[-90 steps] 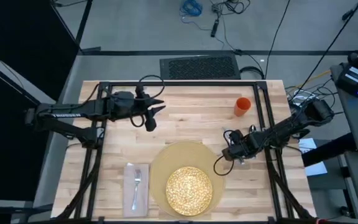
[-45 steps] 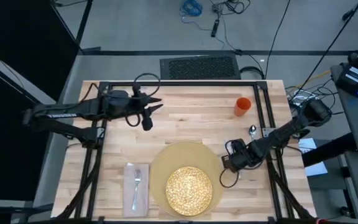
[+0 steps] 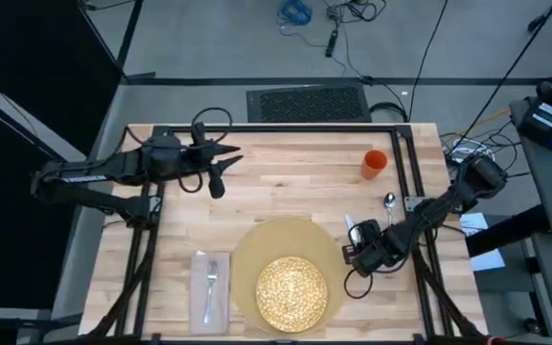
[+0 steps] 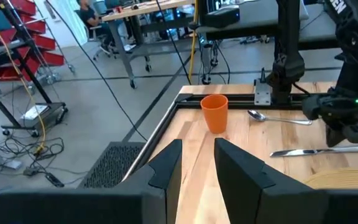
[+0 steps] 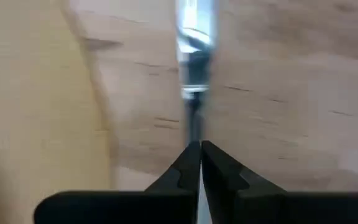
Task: Set table place
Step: Put the table knife to the right of the brown table mat
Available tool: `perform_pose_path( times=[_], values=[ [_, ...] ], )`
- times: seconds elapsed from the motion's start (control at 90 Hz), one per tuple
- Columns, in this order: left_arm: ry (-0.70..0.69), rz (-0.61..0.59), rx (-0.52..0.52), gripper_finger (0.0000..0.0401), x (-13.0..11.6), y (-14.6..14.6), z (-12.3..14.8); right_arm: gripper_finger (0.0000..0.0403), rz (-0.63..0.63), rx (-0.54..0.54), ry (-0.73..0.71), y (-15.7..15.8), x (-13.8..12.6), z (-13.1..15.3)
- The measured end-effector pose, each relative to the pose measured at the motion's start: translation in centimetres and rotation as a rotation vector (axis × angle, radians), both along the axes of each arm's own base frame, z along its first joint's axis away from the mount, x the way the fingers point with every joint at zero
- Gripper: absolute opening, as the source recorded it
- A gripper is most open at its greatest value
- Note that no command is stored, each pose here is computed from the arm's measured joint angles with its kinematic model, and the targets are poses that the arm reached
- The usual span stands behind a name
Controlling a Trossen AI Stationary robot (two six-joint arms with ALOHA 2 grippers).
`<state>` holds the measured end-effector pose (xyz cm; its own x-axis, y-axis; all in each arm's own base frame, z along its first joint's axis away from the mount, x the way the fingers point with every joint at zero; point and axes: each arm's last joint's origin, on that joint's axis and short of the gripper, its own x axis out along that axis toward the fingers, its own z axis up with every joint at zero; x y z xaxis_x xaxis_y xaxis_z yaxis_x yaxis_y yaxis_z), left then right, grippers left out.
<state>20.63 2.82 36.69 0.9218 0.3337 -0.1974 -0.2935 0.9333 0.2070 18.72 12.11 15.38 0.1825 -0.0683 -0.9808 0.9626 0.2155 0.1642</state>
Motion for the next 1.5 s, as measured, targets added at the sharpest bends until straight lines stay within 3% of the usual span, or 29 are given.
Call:
perform_pose_path(
  times=[0.333, 0.711, 0.867, 1.111, 1.5],
  values=[
    [-0.012, 0.004, -0.021, 0.0081, 0.0, 0.0, 0.0, 0.0016, 0.033, -0.061, 0.099, -1.0, -0.7, 0.0],
    [-0.019, 0.007, -0.023, 0.0081, 0.0, 0.0, 0.1, 0.0148, 0.052, -0.069, 0.101, -2.6, 0.1, 0.3],
    [-0.019, 0.087, -0.007, 0.0081, -0.1, 0.2, 0.1, 0.0182, 0.062, -0.038, 0.115, -3.0, 0.4, 0.2],
    [-0.023, 0.089, -0.031, 0.0081, 0.0, 0.2, 0.0, 0.0201, 0.104, -0.003, 0.053, -2.7, 1.0, 0.3],
    [-0.009, 0.084, -0.033, 0.0081, 0.1, 0.2, -0.1, 0.0197, 0.112, -0.078, 0.042, -2.5, 1.4, -0.4]
  ],
)
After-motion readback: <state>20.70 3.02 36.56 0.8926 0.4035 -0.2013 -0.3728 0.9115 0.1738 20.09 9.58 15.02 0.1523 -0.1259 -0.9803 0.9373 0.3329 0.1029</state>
